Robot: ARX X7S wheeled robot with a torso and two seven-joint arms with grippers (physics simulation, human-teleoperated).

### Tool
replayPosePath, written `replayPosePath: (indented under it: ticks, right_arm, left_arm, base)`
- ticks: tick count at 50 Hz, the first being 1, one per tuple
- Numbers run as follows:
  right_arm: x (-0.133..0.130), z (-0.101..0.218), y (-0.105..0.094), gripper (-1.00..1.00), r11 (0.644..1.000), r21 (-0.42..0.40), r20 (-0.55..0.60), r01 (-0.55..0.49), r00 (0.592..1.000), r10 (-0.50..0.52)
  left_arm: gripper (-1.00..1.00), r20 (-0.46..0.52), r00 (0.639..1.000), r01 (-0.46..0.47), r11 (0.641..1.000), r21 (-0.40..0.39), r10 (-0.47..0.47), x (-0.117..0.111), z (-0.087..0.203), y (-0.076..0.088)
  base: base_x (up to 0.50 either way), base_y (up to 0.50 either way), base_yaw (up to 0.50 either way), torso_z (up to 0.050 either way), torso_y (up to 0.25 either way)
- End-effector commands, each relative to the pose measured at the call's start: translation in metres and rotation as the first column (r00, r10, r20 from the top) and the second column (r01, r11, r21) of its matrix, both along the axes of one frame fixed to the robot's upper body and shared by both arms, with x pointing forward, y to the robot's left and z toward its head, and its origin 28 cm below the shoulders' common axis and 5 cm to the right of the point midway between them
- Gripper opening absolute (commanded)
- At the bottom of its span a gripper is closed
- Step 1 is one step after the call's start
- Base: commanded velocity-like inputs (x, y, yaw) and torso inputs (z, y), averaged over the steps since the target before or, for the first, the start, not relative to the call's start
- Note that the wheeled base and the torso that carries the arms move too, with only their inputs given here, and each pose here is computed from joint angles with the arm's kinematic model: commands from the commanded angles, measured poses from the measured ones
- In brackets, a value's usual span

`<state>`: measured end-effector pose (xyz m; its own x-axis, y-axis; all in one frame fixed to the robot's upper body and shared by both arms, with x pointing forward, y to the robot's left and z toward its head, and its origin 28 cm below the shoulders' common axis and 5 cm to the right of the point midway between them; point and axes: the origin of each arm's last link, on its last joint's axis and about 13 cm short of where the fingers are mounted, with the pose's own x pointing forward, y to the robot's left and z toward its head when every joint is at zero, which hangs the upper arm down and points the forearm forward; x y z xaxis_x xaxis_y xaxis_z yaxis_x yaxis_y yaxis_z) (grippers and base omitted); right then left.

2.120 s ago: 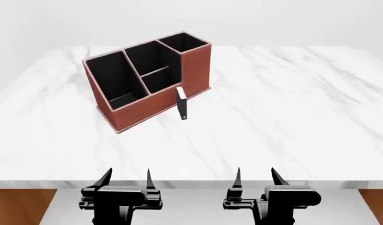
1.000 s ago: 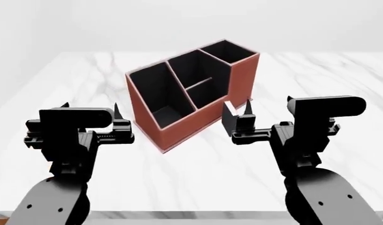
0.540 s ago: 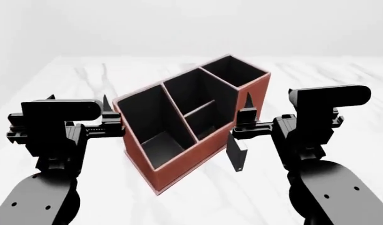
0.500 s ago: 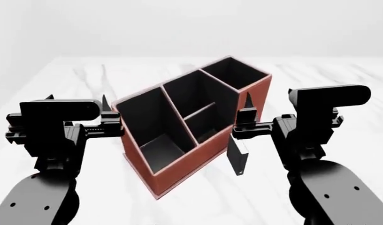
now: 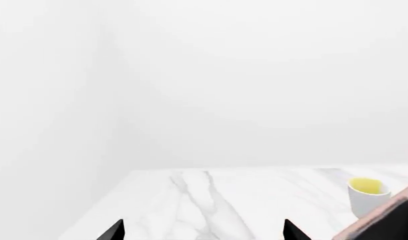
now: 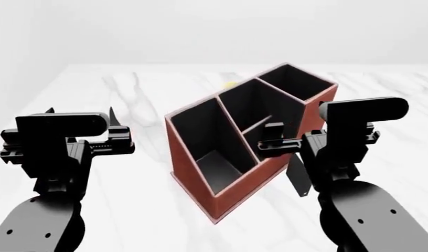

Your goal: Pick up the book and place it in the left compartment of the caddy.

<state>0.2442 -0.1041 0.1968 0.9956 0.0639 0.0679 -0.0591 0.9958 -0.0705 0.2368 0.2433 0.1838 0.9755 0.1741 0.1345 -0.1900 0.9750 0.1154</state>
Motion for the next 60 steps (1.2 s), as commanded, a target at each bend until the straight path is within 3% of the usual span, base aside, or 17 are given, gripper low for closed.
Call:
replayPosePath:
  ticks: [1,14,29,33,34,40,43,46,47,49,51,52,54,60]
  right_arm:
    - [0.002,0.002,-0.004,1.0,0.999,0.032,0.007,0.028,1.0,-0.028]
    - [0.002,-0.001,-0.004,1.0,0.999,0.032,-0.006,0.005,1.0,-0.005]
    - [0.004,0.0,-0.004,1.0,0.999,0.005,-0.002,0.035,0.999,-0.035]
    - [0.007,0.0,-0.006,1.0,0.998,0.01,-0.042,0.061,0.997,-0.061]
    - [0.008,0.001,-0.006,1.0,0.999,-0.002,-0.048,0.044,0.998,-0.044]
    - [0.023,0.012,-0.022,1.0,0.975,-0.096,-0.103,0.198,0.973,-0.208]
    - [0.027,0.025,-0.03,1.0,0.976,-0.143,-0.151,0.166,0.971,-0.187]
    - [0.031,0.038,-0.037,1.0,0.969,-0.16,-0.192,0.19,0.957,-0.219]
    - [0.039,0.046,-0.045,1.0,0.976,-0.044,-0.309,0.215,0.926,-0.218]
    - [0.043,0.054,-0.056,1.0,0.944,-0.155,-0.346,0.291,0.879,-0.328]
    - [0.046,0.061,-0.06,1.0,0.938,-0.197,-0.428,0.285,0.836,-0.344]
    - [0.043,0.07,-0.056,1.0,0.962,-0.188,-0.445,0.197,0.856,-0.262]
    - [0.039,0.077,-0.052,1.0,0.984,-0.153,-0.519,0.086,0.841,-0.154]
    - [0.038,0.087,-0.057,1.0,0.984,-0.153,-0.567,0.088,0.808,-0.161]
  left_arm:
    - [1.0,0.007,1.0,0.012,1.0,-0.026,-0.012,0.0,0.0,0.0]
    - [1.0,0.01,1.0,0.013,1.0,-0.027,-0.013,0.001,0.001,0.0]
    - [1.0,0.011,1.0,0.009,1.0,-0.028,-0.008,0.001,0.001,0.001]
    - [1.0,0.008,0.999,-0.048,0.998,-0.047,0.048,0.001,-0.001,0.009]
    - [1.0,0.007,0.999,-0.048,0.998,-0.05,0.048,0.001,-0.001,0.01]
    - [1.0,0.007,0.999,-0.041,0.998,-0.046,0.042,0.0,-0.001,0.009]
    - [1.0,0.008,0.999,-0.037,0.998,-0.044,0.037,0.0,-0.001,0.009]
    - [1.0,0.006,0.999,-0.034,0.998,-0.043,0.034,0.001,-0.002,0.008]
    - [1.0,0.005,1.0,-0.031,0.999,-0.043,0.031,0.001,-0.002,0.007]
    - [1.0,0.005,1.0,-0.027,0.999,-0.041,0.027,0.001,-0.002,0.007]
    - [1.0,0.006,1.0,-0.026,0.999,-0.04,0.026,0.001,-0.001,0.007]
    - [1.0,0.006,1.0,-0.026,0.999,-0.039,0.026,0.001,-0.001,0.007]
    - [1.0,0.007,1.0,-0.026,0.999,-0.04,0.027,0.001,0.0,0.007]
    - [1.0,0.006,1.0,-0.027,0.999,-0.039,0.028,0.001,-0.001,0.007]
  base:
    - [0.0,0.0,0.0,0.0,0.0]
    - [0.3,0.0,0.0,0.0,0.0]
    - [0.01,0.0,0.0,0.0,0.001]
    - [0.0,0.0,0.0,0.0,0.0]
    - [0.0,0.0,0.0,0.0,0.0]
    - [0.0,0.0,0.0,0.0,0.0]
    - [0.0,0.0,0.0,0.0,0.0]
    - [0.0,0.0,0.0,0.0,0.0]
    - [0.0,0.0,0.0,0.0,0.0]
    - [0.0,0.0,0.0,0.0,0.0]
    - [0.0,0.0,0.0,0.0,0.0]
    - [0.0,0.0,0.0,0.0,0.0]
    - [0.0,0.0,0.0,0.0,0.0]
    - [0.0,0.0,0.0,0.0,0.0]
